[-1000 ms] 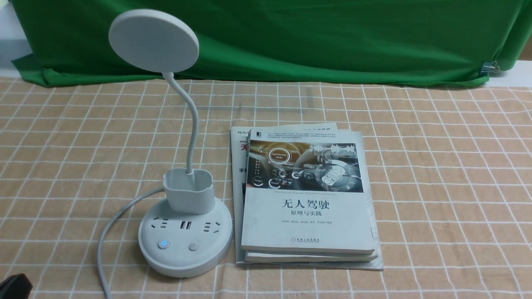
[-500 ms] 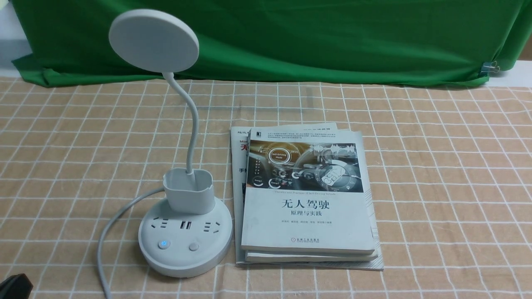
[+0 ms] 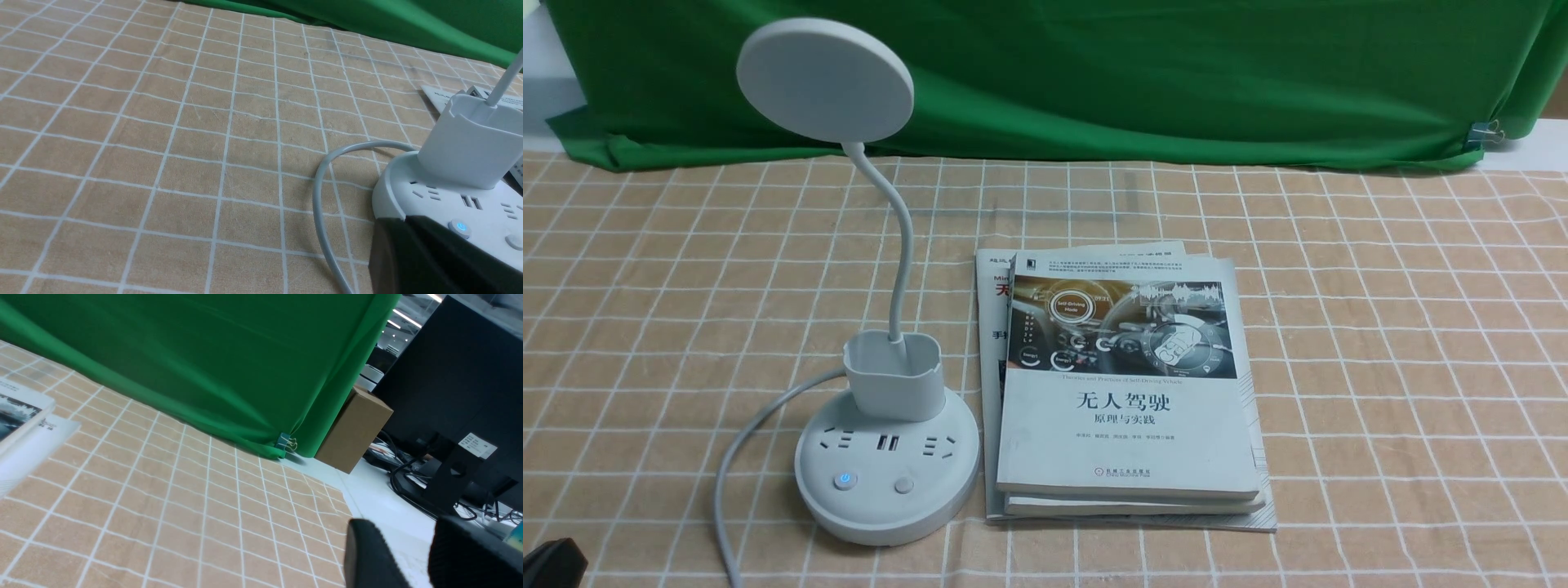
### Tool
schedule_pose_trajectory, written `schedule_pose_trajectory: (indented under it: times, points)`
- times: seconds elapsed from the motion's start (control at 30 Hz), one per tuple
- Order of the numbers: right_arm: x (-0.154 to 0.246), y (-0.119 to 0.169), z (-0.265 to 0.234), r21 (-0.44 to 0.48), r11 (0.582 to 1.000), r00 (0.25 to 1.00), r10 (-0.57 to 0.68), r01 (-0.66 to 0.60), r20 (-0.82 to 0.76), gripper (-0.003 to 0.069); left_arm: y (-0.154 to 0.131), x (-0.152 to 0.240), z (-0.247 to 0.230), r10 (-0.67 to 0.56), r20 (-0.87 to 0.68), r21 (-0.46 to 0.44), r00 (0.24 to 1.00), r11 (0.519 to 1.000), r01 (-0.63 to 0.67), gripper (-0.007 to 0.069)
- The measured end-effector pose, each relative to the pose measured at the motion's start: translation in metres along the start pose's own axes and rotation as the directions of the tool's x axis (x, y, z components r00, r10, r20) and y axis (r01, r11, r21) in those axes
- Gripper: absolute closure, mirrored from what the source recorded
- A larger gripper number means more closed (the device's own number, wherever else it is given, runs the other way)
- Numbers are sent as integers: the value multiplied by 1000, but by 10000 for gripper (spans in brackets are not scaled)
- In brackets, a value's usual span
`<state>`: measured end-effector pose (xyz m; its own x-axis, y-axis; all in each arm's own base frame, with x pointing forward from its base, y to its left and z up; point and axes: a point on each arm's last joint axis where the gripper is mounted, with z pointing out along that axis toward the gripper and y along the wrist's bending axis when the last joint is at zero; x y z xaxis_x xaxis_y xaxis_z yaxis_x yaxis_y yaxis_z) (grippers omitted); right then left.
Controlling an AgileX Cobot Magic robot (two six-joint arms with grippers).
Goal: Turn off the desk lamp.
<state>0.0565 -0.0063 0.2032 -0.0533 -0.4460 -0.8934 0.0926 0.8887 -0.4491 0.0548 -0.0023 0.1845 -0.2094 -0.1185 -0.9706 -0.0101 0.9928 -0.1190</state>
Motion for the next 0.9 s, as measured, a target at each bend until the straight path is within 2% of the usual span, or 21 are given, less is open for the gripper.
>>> schedule_pose_trajectory:
  times: [0.9]
  points:
    - [0, 0, 0, 0, 1000, 1000, 0, 0, 0, 417, 0, 0, 0, 7, 0, 0, 1000, 1000, -7, 620]
